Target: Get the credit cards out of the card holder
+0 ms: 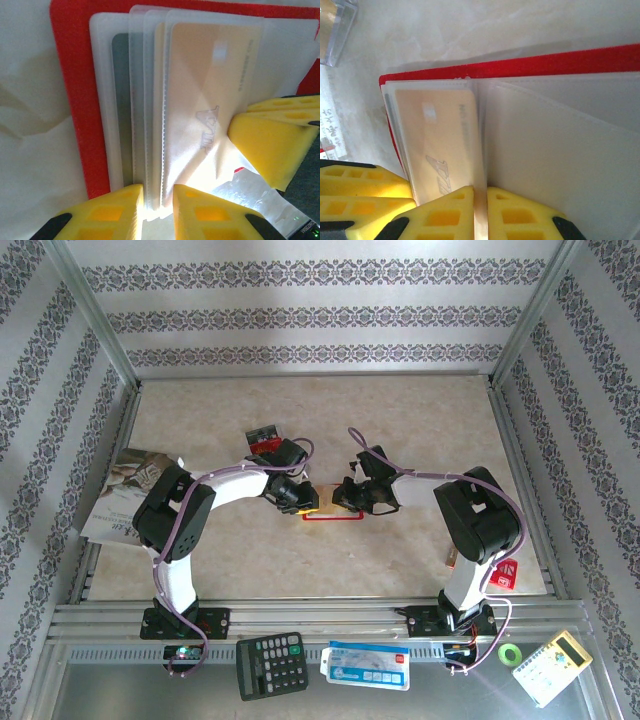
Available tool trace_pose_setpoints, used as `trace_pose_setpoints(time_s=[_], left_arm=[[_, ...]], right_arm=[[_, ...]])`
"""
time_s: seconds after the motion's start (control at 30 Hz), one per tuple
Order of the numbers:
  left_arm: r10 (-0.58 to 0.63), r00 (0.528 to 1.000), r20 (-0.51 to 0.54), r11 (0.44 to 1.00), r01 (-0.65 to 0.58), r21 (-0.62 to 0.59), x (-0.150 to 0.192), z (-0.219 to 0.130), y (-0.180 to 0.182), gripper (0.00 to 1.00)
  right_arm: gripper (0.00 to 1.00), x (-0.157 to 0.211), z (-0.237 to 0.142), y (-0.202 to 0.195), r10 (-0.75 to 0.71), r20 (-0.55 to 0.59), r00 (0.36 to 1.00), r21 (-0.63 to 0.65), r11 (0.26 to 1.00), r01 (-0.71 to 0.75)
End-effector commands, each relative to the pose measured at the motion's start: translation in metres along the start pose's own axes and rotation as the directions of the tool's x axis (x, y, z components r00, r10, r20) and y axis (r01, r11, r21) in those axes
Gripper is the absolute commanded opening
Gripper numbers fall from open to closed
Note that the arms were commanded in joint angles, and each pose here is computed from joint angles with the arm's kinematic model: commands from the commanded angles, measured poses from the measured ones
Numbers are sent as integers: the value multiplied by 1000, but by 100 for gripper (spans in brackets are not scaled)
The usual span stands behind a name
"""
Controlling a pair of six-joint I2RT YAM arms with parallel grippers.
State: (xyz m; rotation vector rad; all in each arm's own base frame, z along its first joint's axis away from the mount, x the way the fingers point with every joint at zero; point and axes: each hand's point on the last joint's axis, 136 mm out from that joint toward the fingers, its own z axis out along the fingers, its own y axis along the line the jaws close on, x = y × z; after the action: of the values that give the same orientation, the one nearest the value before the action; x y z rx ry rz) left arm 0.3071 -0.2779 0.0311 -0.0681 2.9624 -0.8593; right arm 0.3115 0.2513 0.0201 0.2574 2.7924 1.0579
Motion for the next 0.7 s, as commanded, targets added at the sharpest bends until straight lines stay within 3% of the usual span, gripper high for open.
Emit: trace_pose_setpoints(time_s=[0.0,0.23,0.5,0.67], left_arm=[[9,1000,-29,999,-11,-47,8,7,3,22],[13,1000,-17,997,-15,-71,6,4,6,22],[17,1000,-13,997,-18,-69,5,3,5,22],[20,1000,-10,998,-21,-66,5,2,4,23]], right_arm=[[12,-2,1,-21,0,32,1000,101,995,-3],[23,-10,-26,16,-122,80,989,97,989,114],[37,4,-18,4,-212,8,977,239,949,204],[41,9,-10,-7,-223,-35,974,310,924,223]])
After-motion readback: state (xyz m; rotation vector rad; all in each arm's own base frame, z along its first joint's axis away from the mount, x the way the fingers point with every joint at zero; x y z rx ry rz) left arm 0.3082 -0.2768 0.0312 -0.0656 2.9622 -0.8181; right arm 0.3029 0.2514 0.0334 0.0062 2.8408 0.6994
